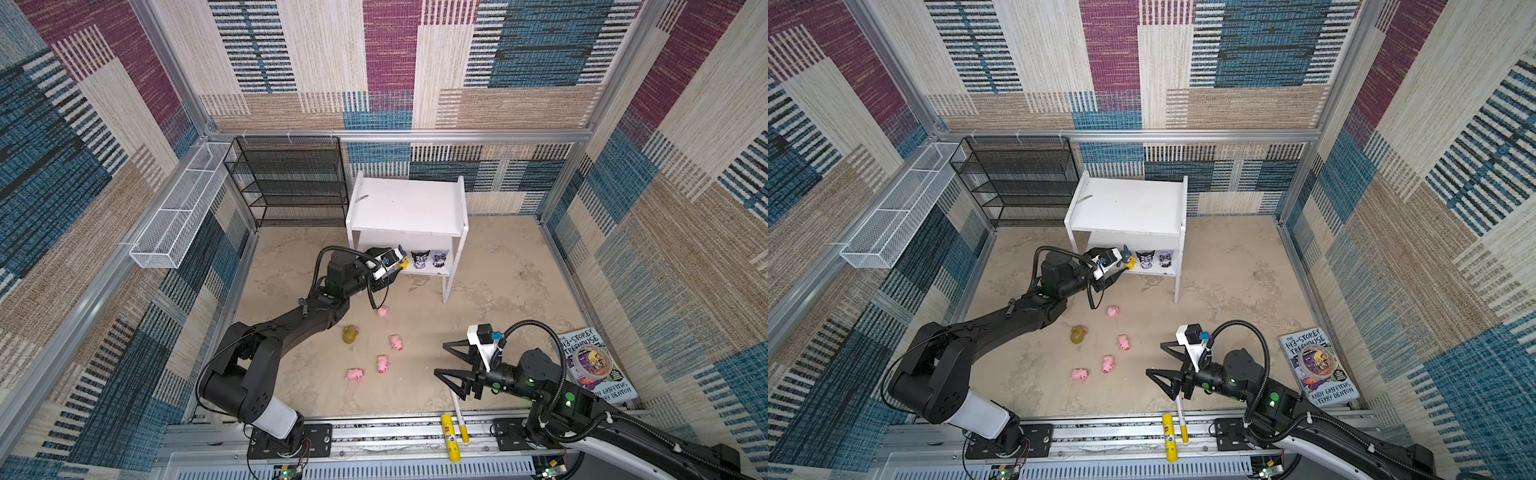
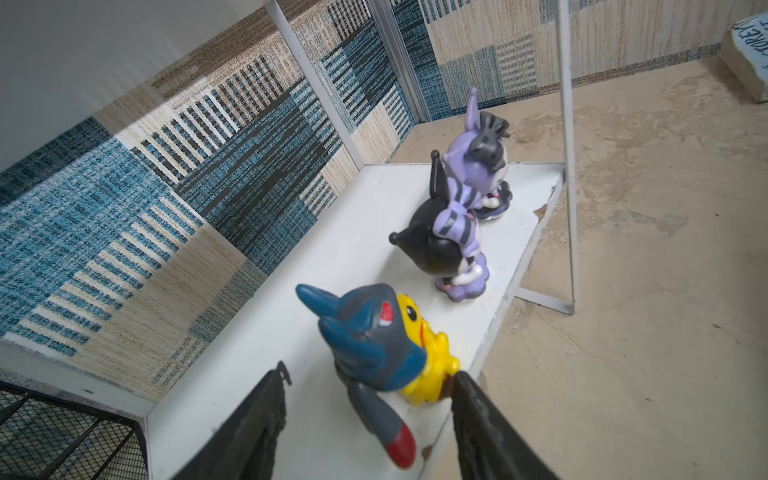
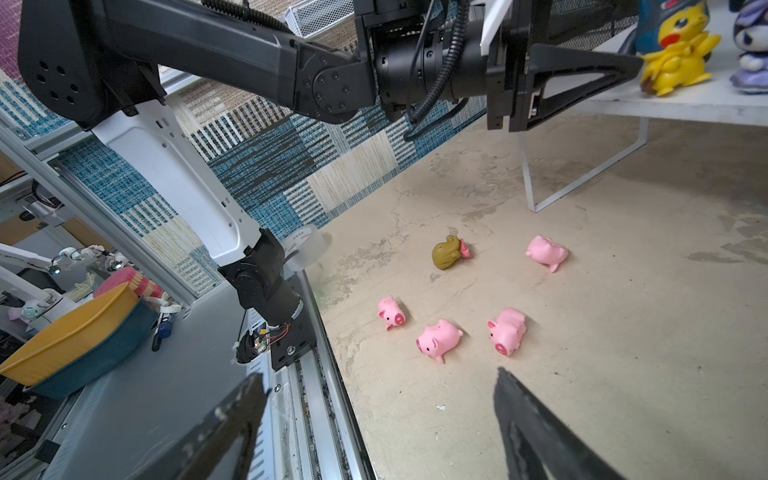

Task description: Place and organize the plastic toys onto the shelf

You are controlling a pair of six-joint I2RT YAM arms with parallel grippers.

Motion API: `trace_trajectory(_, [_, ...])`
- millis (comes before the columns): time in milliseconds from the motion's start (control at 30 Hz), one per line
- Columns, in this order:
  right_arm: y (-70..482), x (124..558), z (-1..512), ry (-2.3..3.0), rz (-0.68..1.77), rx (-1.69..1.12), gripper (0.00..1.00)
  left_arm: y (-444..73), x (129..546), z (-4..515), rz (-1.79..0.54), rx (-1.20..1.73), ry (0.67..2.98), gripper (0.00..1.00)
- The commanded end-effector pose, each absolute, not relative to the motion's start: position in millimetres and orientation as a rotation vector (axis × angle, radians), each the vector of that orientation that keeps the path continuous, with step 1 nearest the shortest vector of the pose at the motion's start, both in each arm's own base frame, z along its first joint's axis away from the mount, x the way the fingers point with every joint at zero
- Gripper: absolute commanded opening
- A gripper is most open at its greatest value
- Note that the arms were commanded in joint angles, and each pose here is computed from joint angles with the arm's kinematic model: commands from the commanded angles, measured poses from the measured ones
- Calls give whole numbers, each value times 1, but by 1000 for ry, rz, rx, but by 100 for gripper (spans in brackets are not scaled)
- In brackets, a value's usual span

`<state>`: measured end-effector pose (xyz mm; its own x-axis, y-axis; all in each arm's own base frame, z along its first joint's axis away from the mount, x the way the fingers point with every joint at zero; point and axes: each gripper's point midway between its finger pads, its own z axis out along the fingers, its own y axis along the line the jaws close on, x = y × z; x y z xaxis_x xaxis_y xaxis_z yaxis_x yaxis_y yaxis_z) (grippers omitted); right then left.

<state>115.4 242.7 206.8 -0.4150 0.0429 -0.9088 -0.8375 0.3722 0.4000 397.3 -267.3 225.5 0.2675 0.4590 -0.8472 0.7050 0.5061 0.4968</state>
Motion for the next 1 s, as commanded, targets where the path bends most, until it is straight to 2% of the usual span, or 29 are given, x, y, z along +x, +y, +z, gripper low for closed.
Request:
trace_trajectory(0, [244, 115, 217, 1652, 1197, -712, 87, -264, 399, 231, -203, 1093, 1359, 65])
trace_trajectory(967, [243, 115, 215, 1658, 1200, -706, 87, -253, 429, 228, -69, 1017, 1409, 65])
